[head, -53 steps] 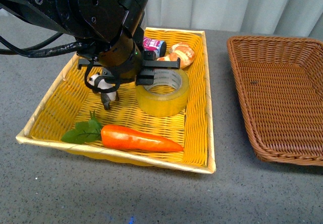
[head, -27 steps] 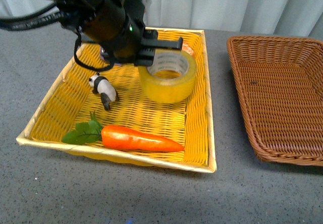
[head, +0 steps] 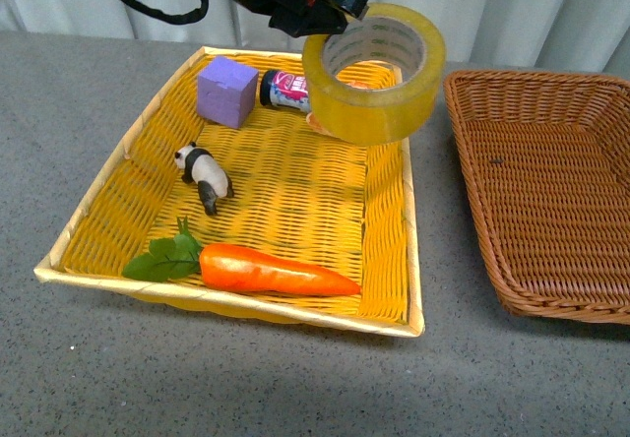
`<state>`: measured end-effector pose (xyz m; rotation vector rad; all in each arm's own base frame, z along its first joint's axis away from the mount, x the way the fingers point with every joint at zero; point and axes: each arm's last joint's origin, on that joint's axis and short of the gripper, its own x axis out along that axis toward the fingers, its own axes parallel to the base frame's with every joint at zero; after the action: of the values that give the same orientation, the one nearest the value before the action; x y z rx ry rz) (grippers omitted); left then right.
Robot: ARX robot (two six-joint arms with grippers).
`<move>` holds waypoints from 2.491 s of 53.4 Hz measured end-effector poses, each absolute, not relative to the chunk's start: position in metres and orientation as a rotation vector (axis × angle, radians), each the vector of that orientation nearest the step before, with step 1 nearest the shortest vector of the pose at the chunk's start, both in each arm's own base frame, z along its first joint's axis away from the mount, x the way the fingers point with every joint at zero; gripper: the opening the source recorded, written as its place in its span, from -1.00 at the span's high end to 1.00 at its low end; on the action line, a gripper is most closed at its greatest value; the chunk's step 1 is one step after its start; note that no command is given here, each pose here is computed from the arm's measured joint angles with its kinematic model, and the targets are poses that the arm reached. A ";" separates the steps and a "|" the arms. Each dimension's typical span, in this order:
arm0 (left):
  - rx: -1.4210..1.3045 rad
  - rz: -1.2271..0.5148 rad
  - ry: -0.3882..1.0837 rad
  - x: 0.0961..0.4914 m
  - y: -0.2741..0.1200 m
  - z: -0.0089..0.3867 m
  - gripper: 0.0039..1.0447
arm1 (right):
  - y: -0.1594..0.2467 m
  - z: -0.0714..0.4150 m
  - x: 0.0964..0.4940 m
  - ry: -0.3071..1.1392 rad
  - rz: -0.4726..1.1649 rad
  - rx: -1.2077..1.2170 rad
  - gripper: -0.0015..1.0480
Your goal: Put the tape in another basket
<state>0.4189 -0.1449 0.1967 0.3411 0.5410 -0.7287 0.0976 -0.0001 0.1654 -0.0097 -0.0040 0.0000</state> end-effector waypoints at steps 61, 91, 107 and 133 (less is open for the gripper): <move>0.557 -0.932 0.405 0.418 -0.202 0.225 0.76 | 0.002 0.230 0.233 0.429 0.169 -0.142 -0.82; 0.557 -0.933 0.405 0.418 -0.202 0.225 0.76 | 0.061 0.220 0.338 0.653 0.325 -0.190 -0.82; 0.558 -0.932 0.405 0.418 -0.202 0.225 0.76 | 0.068 0.204 0.357 0.712 0.322 -0.204 -0.82; 0.558 -0.932 0.406 0.418 -0.202 0.224 0.76 | 0.075 0.204 0.359 0.726 0.341 -0.156 0.33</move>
<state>0.4177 -0.2016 0.2244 0.5578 0.4055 -0.9322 0.3594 0.0752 0.2039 -0.1560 0.7256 0.3405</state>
